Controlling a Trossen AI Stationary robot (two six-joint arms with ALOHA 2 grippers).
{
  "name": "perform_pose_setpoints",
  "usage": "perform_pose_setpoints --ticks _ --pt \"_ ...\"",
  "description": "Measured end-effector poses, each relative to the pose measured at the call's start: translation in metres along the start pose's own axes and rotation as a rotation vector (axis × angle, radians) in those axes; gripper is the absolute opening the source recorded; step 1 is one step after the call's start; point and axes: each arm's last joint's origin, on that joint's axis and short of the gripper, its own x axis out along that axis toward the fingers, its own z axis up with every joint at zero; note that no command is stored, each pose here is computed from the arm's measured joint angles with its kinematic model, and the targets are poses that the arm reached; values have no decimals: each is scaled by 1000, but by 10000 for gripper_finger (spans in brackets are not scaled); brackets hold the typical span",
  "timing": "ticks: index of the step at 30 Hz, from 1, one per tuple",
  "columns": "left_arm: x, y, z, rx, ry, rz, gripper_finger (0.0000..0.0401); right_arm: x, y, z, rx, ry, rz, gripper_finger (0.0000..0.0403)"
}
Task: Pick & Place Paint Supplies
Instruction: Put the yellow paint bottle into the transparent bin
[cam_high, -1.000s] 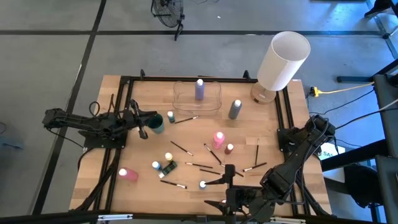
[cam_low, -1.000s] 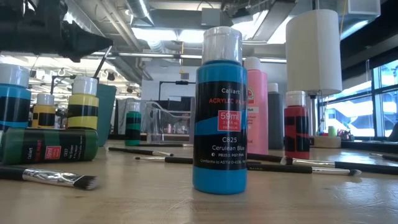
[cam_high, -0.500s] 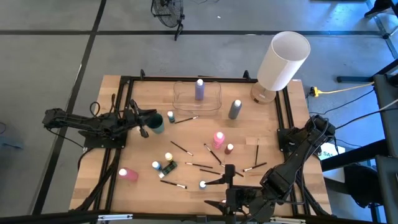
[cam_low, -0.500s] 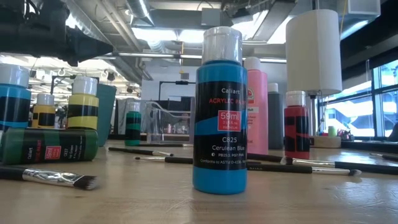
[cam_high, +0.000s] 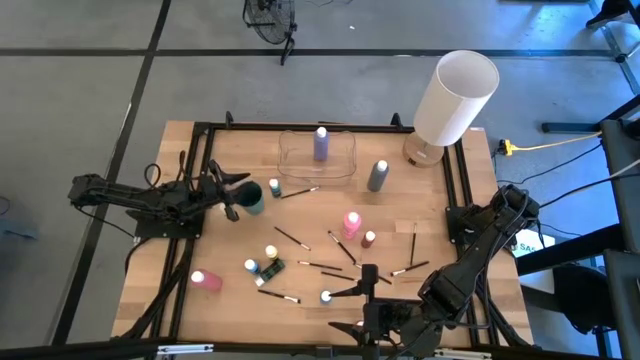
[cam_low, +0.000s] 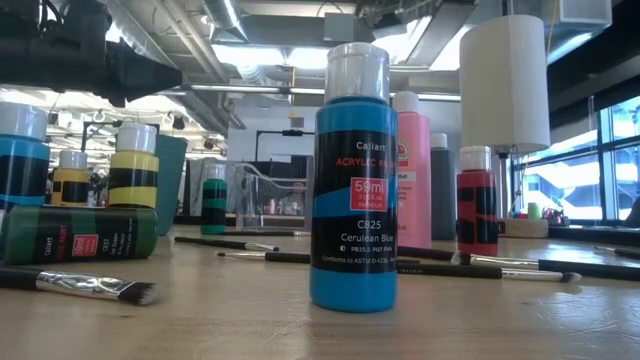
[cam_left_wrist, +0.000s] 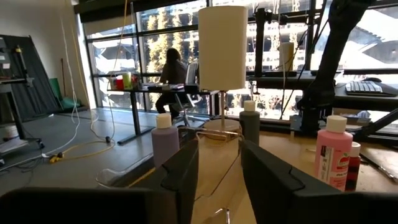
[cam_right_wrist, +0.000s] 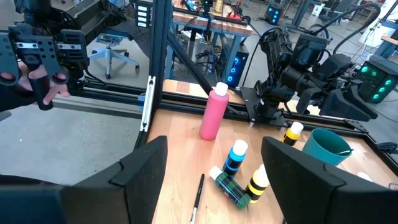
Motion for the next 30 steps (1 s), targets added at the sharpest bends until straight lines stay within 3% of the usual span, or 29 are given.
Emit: perform_pose_setpoints --ticks 12,17,21,30 --pt "-1 0 10 -54 -97 -41 207 3 -3 1 4 -1 -21 263" --pt "-1 1 13 -59 -100 2 231 7 -9 1 11 0 -50 263" --pt "-1 2 27 -105 -175 -7 243 7 -9 -1 9 15 -52 263" --pt "-5 2 63 -31 -268 -40 240 7 -9 -1 18 18 -52 263"
